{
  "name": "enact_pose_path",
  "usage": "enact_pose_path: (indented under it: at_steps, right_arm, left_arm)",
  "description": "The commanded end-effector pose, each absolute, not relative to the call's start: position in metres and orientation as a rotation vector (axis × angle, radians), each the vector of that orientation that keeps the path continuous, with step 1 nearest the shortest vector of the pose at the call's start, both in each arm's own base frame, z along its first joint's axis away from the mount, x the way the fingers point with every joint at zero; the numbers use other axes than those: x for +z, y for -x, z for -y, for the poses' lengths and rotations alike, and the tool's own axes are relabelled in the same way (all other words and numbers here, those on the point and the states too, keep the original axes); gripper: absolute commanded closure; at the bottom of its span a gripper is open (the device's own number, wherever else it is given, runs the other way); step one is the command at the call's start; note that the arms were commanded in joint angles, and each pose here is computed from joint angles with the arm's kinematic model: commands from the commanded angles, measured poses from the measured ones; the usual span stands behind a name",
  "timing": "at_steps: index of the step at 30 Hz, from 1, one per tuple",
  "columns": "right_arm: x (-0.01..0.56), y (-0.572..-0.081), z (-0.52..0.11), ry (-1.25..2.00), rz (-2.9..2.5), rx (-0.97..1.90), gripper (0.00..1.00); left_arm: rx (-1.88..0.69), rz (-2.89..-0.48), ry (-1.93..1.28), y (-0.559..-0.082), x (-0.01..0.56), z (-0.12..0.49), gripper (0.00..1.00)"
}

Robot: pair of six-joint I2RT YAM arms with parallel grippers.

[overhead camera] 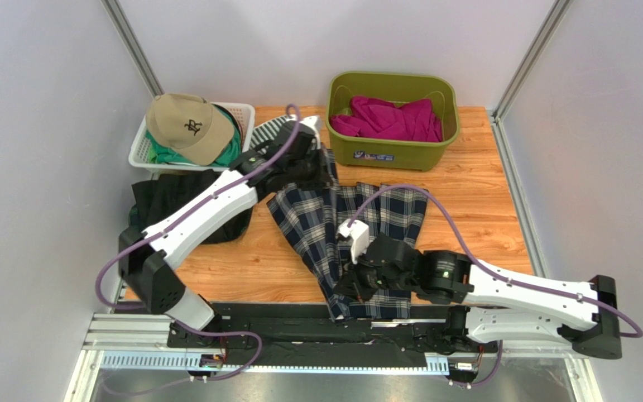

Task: Fold and stack the skirts
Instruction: Fold the skirt at the center of the board.

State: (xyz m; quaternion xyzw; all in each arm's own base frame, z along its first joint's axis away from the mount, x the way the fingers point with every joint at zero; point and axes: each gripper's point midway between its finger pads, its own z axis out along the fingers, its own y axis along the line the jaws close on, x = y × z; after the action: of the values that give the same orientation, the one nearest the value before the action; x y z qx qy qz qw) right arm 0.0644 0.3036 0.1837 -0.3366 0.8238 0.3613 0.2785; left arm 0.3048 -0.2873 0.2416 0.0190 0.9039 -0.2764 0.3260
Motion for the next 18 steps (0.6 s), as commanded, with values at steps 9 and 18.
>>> enact_pose_path:
  at_steps: [9,18]
  right_arm:
    - [0.143,-0.043,-0.186,0.630,-2.608,0.619,1.00]
    - [0.106,-0.049,-0.158,0.378,-2.777,0.530,1.00]
  left_arm:
    - [-0.816,-2.131,-0.245,-0.353,0.284,0.430,1.00]
    - [-0.775,-2.222,-0.306,-0.363,0.227,0.477,1.00]
